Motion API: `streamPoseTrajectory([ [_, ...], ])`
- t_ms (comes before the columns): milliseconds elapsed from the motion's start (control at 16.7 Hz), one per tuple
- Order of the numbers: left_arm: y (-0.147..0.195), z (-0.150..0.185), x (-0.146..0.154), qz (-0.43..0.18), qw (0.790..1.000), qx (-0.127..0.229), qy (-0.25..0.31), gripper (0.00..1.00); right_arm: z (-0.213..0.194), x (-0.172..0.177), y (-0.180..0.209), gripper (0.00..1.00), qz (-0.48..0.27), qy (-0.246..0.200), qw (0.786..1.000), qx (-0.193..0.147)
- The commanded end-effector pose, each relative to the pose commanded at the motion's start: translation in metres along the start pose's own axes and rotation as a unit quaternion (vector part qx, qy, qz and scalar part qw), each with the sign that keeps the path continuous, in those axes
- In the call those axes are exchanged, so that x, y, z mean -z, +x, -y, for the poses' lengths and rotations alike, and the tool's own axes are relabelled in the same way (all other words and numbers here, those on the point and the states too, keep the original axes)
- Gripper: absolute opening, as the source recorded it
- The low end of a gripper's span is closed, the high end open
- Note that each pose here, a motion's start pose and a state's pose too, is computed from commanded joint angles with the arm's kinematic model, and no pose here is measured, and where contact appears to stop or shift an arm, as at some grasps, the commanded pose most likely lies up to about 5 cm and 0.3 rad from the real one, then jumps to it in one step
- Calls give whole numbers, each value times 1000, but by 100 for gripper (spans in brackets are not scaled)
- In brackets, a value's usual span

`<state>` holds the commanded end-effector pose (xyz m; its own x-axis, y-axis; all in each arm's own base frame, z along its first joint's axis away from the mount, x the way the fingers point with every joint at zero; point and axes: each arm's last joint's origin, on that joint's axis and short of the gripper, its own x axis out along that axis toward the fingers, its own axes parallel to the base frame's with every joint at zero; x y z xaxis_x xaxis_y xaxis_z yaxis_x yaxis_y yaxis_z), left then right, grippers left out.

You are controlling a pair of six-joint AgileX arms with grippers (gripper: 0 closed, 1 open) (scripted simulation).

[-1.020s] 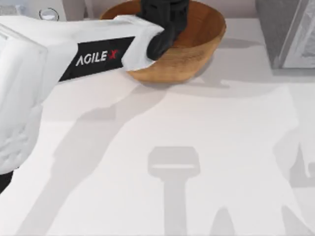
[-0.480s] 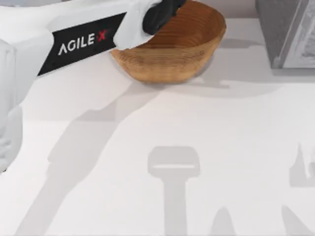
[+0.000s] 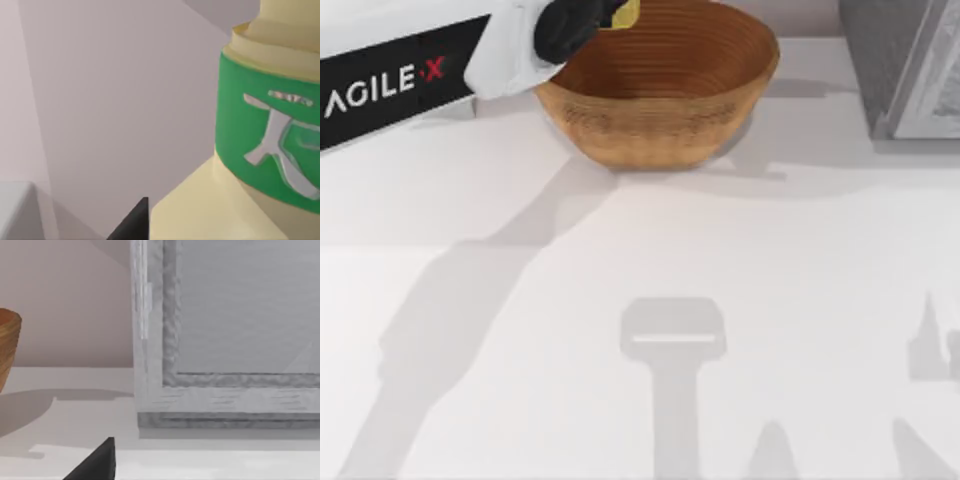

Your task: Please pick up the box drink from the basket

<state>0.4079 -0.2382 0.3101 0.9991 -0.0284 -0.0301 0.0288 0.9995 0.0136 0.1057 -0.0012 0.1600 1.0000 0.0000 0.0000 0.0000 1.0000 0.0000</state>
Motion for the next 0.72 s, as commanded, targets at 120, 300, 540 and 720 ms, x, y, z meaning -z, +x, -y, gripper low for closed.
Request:
streamPoseTrajectory([
  [120, -24, -33, -20, 2, 1000, 0, -3, 0, 0, 0, 0, 100, 0, 0, 1000, 0],
  [300, -77, -91, -45, 14, 1000, -2, -10, 0, 0, 0, 0, 100, 0, 0, 1000, 0],
  [540, -167, -160, -40, 29, 999, -6, -15, 0, 0, 0, 0, 100, 0, 0, 1000, 0],
  [720, -230, -195, -5, 35, 999, -10, -15, 0, 0, 0, 0, 100, 0, 0, 1000, 0],
])
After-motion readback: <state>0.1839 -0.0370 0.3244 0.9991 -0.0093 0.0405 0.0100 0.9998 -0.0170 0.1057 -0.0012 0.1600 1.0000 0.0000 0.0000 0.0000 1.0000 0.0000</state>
